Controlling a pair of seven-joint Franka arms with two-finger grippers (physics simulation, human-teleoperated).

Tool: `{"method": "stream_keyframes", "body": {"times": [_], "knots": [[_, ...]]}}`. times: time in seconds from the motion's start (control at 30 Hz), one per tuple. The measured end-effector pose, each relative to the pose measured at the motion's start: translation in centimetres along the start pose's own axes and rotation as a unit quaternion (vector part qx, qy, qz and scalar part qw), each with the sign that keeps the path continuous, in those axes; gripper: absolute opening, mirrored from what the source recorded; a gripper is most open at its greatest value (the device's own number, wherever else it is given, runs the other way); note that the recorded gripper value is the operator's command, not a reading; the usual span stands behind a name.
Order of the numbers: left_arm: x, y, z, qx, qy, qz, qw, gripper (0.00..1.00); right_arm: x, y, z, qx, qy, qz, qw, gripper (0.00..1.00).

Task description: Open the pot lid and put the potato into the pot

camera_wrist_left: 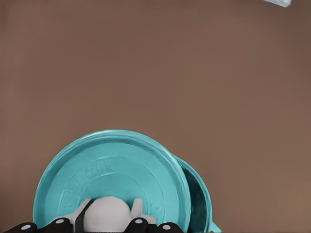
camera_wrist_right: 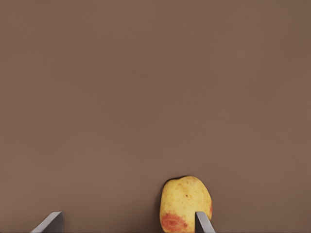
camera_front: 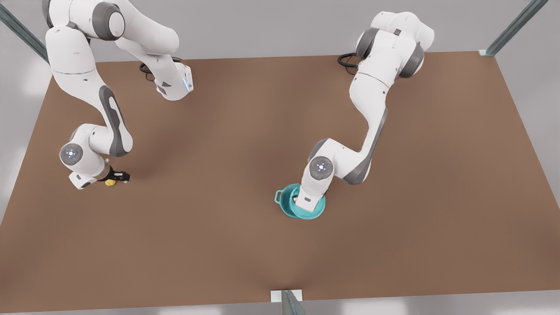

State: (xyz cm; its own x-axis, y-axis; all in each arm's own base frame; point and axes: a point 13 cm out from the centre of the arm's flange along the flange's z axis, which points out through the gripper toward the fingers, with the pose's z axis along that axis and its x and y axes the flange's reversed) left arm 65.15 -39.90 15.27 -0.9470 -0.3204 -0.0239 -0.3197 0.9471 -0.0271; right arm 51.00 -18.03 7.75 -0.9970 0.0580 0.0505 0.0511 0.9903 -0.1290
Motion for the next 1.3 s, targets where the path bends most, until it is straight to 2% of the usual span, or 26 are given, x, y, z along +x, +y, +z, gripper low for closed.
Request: {"method": "stream_keyframes", "body": {"times": [0.1, 0.2, 0.4, 0.53, 0.57, 0.77, 0.87, 0.93, 0.97, 1.03, 1.13, 1.17, 1.27, 1.3], "knots": [[-7.4, 8.9, -2.8, -0.018, 0.011, -0.033, 0.999, 0.43, 0.1, -1.0, 0.7, 0.005, -0.001, 0.002, 1.000, 1.00], [-13.5, 19.0, -2.3, -0.039, 0.025, -0.040, 0.998, 0.43, 0.0, -1.8, 0.8, 0.007, -0.006, 0.003, 1.000, 1.00], [-14.3, 21.1, 4.9, -0.038, 0.042, 0.059, 0.997, 0.43, 0.3, -2.8, 2.0, 0.011, -0.005, 0.001, 1.000, 1.00], [-14.8, 20.4, 6.0, -0.023, 0.031, 0.111, 0.993, 0.45, 0.5, -3.3, 2.4, 0.015, -0.006, -0.006, 1.000, 1.00], [-14.8, 20.2, 6.1, -0.018, 0.029, 0.122, 0.992, 1.00, 0.5, -3.3, 2.5, 0.015, -0.006, -0.008, 1.000, 1.00], [-16.7, 21.1, 4.8, 0.003, 0.012, 0.164, 0.986, 1.00, 0.9, -3.7, 3.2, 0.015, -0.005, -0.013, 1.000, 1.00], [-22.6, 28.7, -9.8, 0.048, -0.019, 0.103, 0.993, 1.00, 1.0, -3.7, 3.7, 0.015, -0.005, -0.017, 1.000, 1.00], [-21.5, 33.5, -20.4, 0.056, -0.021, 0.088, 0.994, 1.00, 1.0, -3.7, 3.9, 0.015, -0.005, -0.020, 1.000, 1.00], [-19.0, 35.4, -22.7, 0.055, -0.007, 0.086, 0.995, 1.00, 1.1, -3.7, 4.1, 0.015, -0.005, -0.021, 1.000, 1.00], [-15.9, 36.5, -24.8, 0.055, 0.012, 0.096, 0.994, 1.00, 1.2, -4.0, 4.4, 0.016, -0.005, -0.022, 1.000, 1.00], [-14.0, 37.3, -25.7, 0.048, 0.032, 0.112, 0.992, 1.00, 1.3, -4.1, 4.9, 0.016, -0.005, -0.025, 1.000, 1.00], [-13.6, 37.6, -25.6, 0.046, 0.039, 0.116, 0.991, 1.00, 1.3, -4.1, 4.9, 0.017, -0.006, -0.026, 1.000, 0.98], [-12.9, 38.3, -25.3, 0.042, 0.057, 0.126, 0.989, 1.00, 1.2, -4.2, 4.9, 0.017, -0.008, -0.029, 0.999, 0.79], [-12.7, 38.4, -25.2, 0.041, 0.061, 0.130, 0.989, 1.00, 1.2, -4.1, 4.9, 0.017, -0.008, -0.030, 0.999, 0.75]]}}
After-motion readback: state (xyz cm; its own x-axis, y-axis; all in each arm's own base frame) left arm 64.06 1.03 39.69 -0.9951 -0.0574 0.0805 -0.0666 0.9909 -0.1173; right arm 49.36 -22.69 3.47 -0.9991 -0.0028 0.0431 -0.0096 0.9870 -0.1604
